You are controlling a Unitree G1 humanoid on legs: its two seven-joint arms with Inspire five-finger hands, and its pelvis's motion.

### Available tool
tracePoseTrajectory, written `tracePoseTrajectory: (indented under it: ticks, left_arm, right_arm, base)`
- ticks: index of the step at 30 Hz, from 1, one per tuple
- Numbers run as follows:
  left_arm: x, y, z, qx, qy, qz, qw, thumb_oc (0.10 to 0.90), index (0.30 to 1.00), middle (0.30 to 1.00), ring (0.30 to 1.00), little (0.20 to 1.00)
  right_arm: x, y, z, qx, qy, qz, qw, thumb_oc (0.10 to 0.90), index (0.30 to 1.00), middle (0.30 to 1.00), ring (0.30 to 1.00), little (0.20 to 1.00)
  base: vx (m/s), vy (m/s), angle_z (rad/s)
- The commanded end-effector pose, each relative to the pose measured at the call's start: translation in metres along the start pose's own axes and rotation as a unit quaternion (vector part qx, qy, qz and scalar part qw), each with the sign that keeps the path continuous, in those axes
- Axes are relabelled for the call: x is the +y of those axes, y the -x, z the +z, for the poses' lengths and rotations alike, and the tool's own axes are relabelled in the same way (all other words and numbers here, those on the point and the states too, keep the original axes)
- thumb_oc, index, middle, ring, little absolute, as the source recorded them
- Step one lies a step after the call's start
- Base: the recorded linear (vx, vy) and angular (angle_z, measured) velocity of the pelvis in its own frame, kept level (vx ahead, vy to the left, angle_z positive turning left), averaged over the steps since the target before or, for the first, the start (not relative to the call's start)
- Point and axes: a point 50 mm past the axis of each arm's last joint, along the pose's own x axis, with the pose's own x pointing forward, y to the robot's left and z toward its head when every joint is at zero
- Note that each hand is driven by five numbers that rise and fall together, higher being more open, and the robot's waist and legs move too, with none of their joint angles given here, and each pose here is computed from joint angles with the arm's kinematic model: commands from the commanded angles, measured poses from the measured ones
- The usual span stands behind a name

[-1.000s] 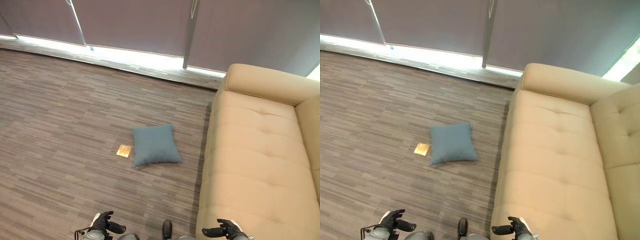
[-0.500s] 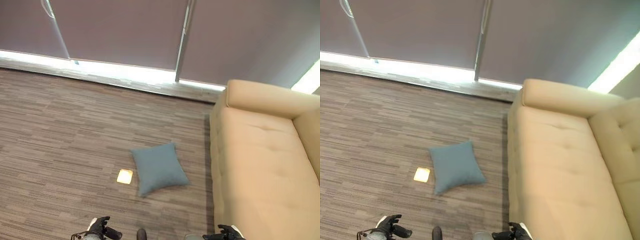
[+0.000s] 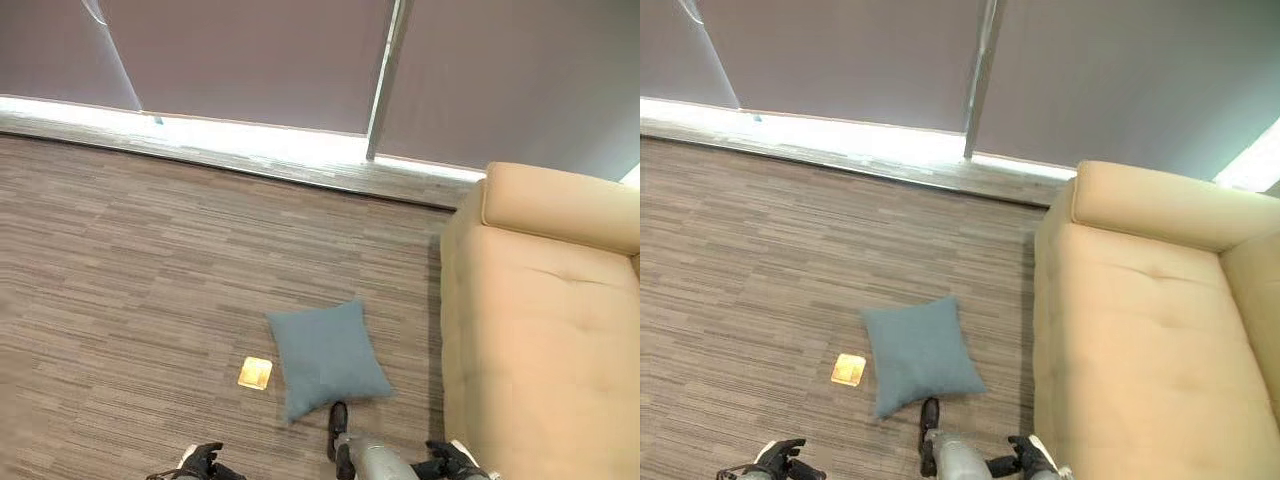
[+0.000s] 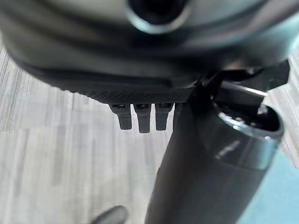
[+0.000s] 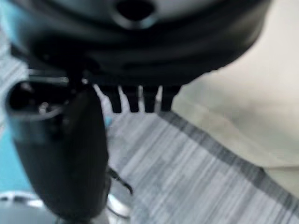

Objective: Pick up all the scattered cushions and arrange them neatly on the sofa.

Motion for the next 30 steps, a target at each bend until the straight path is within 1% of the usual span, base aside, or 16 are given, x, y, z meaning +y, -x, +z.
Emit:
tracePoseTrajectory:
  ticks: [1, 5, 9, 15, 18, 21, 25, 27, 30]
  left_arm:
    - [0.016, -0.001, 0.008, -0.025, -0.017, 0.019, 0.999, 0.800, 0.900, 0.900, 0.900, 0.900]
    - [0.015, -0.002, 0.023, -0.049, -0.014, 0.019, 0.999, 0.800, 0.900, 0.900, 0.900, 0.900]
    - [0.015, -0.001, 0.027, -0.059, -0.016, 0.020, 0.998, 0.800, 0.900, 0.900, 0.900, 0.900]
    - [0.016, -0.001, 0.012, -0.032, -0.009, 0.023, 0.999, 0.800, 0.900, 0.900, 0.900, 0.900]
    - [0.022, -0.001, 0.007, -0.025, -0.014, 0.031, 0.999, 0.800, 0.900, 0.900, 0.900, 0.900]
    - [0.036, 0.000, 0.004, -0.019, -0.014, 0.051, 0.998, 0.800, 0.900, 0.900, 0.900, 0.900]
    - [0.041, 0.000, 0.002, -0.017, -0.015, 0.056, 0.998, 0.800, 0.900, 0.900, 0.900, 0.900]
    - [0.051, 0.000, 0.008, -0.024, -0.016, 0.073, 0.997, 0.800, 0.900, 0.900, 0.900, 0.900]
    - [0.056, 0.000, 0.015, -0.036, -0.003, 0.083, 0.996, 0.800, 0.900, 0.900, 0.900, 0.900]
  right_arm:
    - [-0.022, -0.001, 0.004, -0.009, 0.010, -0.036, 0.999, 0.800, 0.900, 0.900, 0.900, 0.900]
    - [-0.030, -0.002, 0.006, -0.013, 0.009, -0.048, 0.999, 0.800, 0.900, 0.900, 0.900, 0.900]
    - [-0.035, -0.002, 0.012, -0.024, 0.011, -0.057, 0.998, 0.800, 0.900, 0.900, 0.900, 0.900]
    - [-0.027, -0.002, 0.012, -0.025, 0.023, -0.044, 0.998, 0.800, 0.900, 0.900, 0.900, 0.900]
    - [-0.023, -0.003, 0.020, -0.039, 0.028, -0.039, 0.998, 0.800, 0.900, 0.900, 0.900, 0.900]
    - [-0.021, -0.003, 0.035, -0.065, 0.032, -0.034, 0.997, 0.800, 0.900, 0.900, 0.900, 0.900]
    - [-0.020, -0.003, 0.039, -0.073, 0.034, -0.033, 0.996, 0.800, 0.900, 0.900, 0.900, 0.900]
    - [-0.022, -0.003, 0.055, -0.100, 0.032, -0.036, 0.994, 0.800, 0.900, 0.900, 0.900, 0.900]
    - [-0.025, -0.002, 0.066, -0.118, 0.032, -0.040, 0.992, 0.800, 0.900, 0.900, 0.900, 0.900]
  base:
    - [0.22, -0.132, 0.22]
    - [0.12, -0.053, -0.01]
    - [0.19, 0.059, -0.22]
    - [0.09, 0.126, -0.47]
    - [0.04, 0.148, -0.16]
    - [0.02, 0.122, -0.28]
    - [0.01, -0.005, -0.14]
    - [0.02, -0.105, -0.10]
    - [0.00, -0.072, 0.04]
